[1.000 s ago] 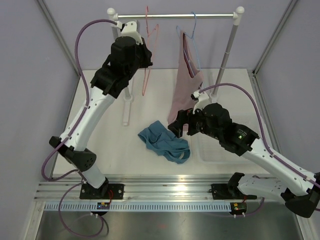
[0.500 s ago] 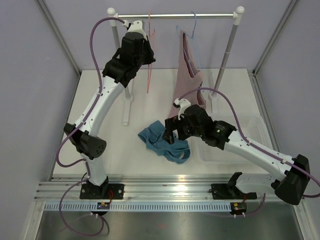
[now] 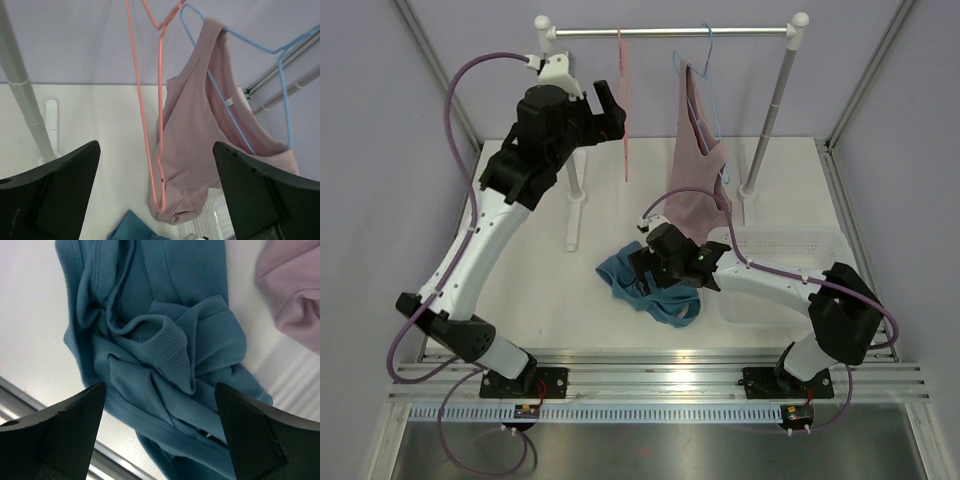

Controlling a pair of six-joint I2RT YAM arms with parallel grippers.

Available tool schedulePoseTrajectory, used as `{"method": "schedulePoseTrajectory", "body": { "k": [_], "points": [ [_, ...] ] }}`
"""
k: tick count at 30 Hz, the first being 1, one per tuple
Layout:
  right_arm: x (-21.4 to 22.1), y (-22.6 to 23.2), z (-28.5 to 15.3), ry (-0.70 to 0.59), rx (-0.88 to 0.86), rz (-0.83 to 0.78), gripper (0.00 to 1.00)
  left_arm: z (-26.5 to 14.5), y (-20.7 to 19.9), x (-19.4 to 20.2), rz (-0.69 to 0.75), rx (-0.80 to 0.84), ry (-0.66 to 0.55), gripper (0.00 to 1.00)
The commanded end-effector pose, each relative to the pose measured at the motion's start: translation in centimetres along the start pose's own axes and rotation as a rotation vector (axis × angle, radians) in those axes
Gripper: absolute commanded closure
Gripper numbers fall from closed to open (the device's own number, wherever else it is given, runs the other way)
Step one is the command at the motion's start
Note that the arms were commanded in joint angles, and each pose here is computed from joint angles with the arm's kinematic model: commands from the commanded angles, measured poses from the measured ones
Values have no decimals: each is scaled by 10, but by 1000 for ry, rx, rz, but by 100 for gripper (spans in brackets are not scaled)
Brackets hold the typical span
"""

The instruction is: Remove the tank top from the hanger

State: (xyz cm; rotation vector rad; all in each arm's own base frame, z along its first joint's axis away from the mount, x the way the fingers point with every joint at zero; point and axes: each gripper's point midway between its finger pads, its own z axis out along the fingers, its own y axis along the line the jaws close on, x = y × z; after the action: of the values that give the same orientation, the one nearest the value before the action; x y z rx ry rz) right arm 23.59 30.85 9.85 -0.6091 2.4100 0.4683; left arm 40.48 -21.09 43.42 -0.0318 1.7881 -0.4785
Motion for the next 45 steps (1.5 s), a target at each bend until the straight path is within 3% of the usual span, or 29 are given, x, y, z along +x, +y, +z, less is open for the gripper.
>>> {"method": "schedulePoseTrajectory", "body": {
  "k": [1, 8, 9, 10, 13, 20, 24, 30, 36, 41, 45],
  "points": [
    [-2, 6, 25, -18, 28, -48, 3, -54, -13, -51, -41, 90, -163, 1],
    [27, 16, 61, 75, 39, -95, 21, -119, 16, -48, -70, 36, -214, 1],
    [28, 18, 63, 82, 41, -105, 27, -125, 19, -45, -70, 33, -214, 1],
    [28, 20, 66, 87, 47, -112, 48, -128, 27, -36, -65, 4, -196, 1],
    [18, 24, 57, 62, 68, -123, 79, -146, 44, -23, -68, -38, -194, 1],
    [-42, 25, -17, -116, 82, -91, 100, -178, 69, -3, -42, -93, -178, 1],
    [-74, 13, -86, -241, 119, -59, 100, -189, 82, 6, -9, -139, -158, 1],
    [-80, -28, -167, -301, 253, -16, 100, -190, 92, 17, 32, -193, -91, 1],
    [-57, -96, -238, -314, 506, 73, 100, -190, 97, 23, 32, -217, -71, 1],
    [-27, -127, -265, -286, 606, 147, 100, -190, 96, 23, 30, -208, -74, 1],
    [-12, -151, -260, -232, 710, 181, 100, -186, 89, 24, 44, -176, -54, 1]
  ]
}}
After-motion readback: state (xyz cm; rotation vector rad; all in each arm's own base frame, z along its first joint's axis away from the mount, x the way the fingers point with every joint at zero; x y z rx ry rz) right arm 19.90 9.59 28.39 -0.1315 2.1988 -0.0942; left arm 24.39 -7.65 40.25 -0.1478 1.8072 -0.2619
